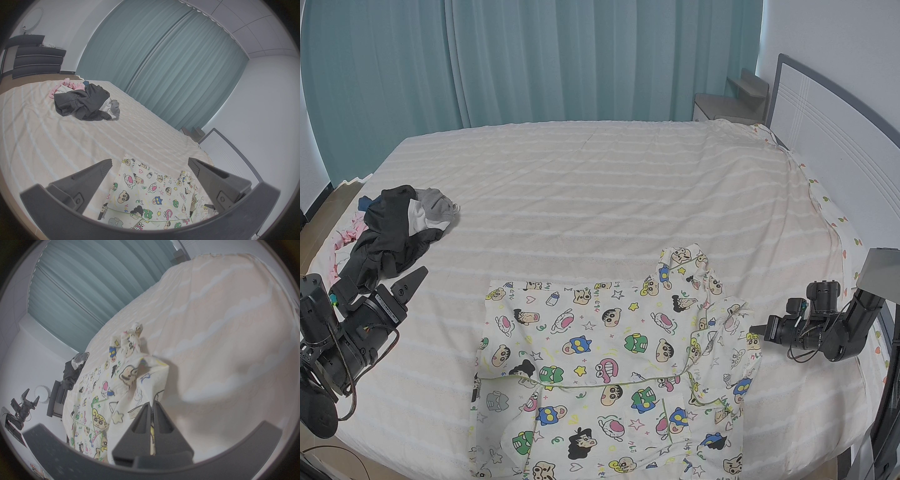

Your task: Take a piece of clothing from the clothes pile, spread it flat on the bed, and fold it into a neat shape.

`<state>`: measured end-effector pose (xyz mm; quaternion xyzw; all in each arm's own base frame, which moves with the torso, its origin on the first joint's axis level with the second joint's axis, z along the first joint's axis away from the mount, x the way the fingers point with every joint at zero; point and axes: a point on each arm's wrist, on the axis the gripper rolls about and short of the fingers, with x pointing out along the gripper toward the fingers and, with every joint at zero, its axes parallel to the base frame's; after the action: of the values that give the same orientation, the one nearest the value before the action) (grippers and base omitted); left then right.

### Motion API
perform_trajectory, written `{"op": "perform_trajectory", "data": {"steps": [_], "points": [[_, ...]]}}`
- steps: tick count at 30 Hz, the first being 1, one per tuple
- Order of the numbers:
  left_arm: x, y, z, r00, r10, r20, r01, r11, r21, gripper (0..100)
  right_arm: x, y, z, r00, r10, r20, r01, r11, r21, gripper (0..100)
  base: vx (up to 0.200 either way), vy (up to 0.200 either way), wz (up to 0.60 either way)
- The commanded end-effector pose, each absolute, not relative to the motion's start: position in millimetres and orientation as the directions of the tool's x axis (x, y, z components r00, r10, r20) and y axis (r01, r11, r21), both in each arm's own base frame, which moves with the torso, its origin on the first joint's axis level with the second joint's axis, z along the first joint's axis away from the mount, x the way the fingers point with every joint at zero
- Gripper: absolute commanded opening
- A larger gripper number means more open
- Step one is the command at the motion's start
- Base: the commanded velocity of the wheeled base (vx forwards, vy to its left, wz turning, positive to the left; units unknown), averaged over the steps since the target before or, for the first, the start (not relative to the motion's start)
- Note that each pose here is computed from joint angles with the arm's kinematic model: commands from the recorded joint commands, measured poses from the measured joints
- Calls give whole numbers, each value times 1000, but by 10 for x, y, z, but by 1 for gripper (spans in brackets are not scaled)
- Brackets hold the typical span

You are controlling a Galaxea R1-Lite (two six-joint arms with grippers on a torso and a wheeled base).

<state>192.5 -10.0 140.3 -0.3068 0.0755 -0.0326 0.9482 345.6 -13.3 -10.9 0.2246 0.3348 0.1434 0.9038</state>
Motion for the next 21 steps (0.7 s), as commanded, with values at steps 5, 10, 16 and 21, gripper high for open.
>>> {"op": "perform_trajectory", "data": {"steps": [5,10,16,21], "points": [[1922,-103,1406,987,-108,-121,17,809,-588,100,3502,-302,39,783,368,-502,-97,869,485,0,0,0,0],[1925,-100,1410,987,-107,-119,17,810,-586,100,3535,-344,59,794,357,-493,-94,872,481,0,0,0,0],[1923,-100,1413,987,-107,-118,18,809,-588,100,3562,-399,67,802,339,-492,-83,879,470,0,0,0,0],[1921,-100,1416,987,-107,-116,18,809,-588,100,3589,-515,90,818,313,-483,-61,882,467,0,0,0,0]]}}
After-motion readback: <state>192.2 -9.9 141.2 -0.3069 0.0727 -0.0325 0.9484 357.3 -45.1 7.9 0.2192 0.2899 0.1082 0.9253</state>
